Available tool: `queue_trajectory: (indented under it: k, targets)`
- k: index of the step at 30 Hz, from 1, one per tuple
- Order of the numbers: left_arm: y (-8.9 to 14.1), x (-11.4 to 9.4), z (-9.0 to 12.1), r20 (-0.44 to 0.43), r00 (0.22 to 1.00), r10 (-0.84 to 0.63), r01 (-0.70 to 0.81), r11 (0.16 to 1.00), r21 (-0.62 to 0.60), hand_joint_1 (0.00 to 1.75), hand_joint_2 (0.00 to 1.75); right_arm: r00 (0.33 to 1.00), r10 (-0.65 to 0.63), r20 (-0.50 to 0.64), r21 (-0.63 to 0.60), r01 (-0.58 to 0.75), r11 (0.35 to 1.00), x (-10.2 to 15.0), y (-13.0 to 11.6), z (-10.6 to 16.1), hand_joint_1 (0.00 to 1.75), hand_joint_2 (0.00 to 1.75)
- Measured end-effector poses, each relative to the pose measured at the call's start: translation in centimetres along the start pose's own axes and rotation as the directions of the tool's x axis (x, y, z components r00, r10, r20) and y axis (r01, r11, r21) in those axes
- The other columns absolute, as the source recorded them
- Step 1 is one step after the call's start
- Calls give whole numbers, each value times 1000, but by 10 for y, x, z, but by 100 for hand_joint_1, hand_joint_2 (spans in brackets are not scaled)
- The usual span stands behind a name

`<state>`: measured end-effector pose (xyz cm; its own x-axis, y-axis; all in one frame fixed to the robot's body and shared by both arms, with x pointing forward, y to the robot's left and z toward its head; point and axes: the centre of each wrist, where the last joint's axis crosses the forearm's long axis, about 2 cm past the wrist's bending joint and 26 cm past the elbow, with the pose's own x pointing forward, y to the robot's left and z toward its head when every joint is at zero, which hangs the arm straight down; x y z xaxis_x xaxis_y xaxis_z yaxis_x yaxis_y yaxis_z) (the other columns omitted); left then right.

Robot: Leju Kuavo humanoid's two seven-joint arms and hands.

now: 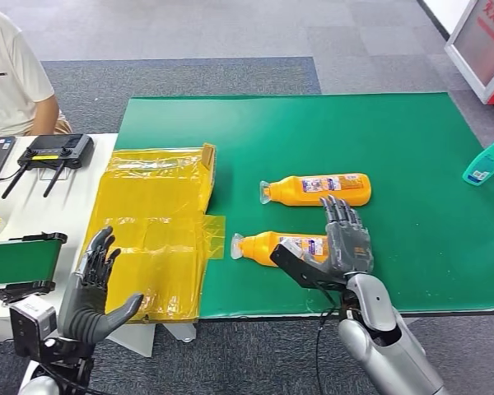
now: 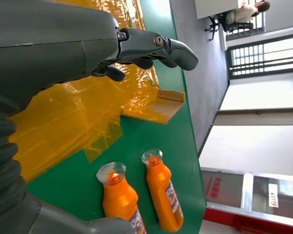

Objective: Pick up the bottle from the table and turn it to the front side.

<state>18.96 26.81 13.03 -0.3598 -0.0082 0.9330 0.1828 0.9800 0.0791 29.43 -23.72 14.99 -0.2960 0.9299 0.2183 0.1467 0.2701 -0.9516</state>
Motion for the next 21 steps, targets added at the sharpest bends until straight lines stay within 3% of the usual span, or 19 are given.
queue_trajectory:
  k: [8, 21]
  targets:
    - [-1, 0, -2, 6, 1000, 8, -8, 1000, -2, 0, 175, 985, 171, -11, 40, -170, 985, -11, 3, -12, 0, 175]
    - [0, -1, -1, 8, 1000, 10, -10, 1000, 8, 0, 175, 982, 186, -22, 169, -180, 969, -26, 5, -19, 0, 175]
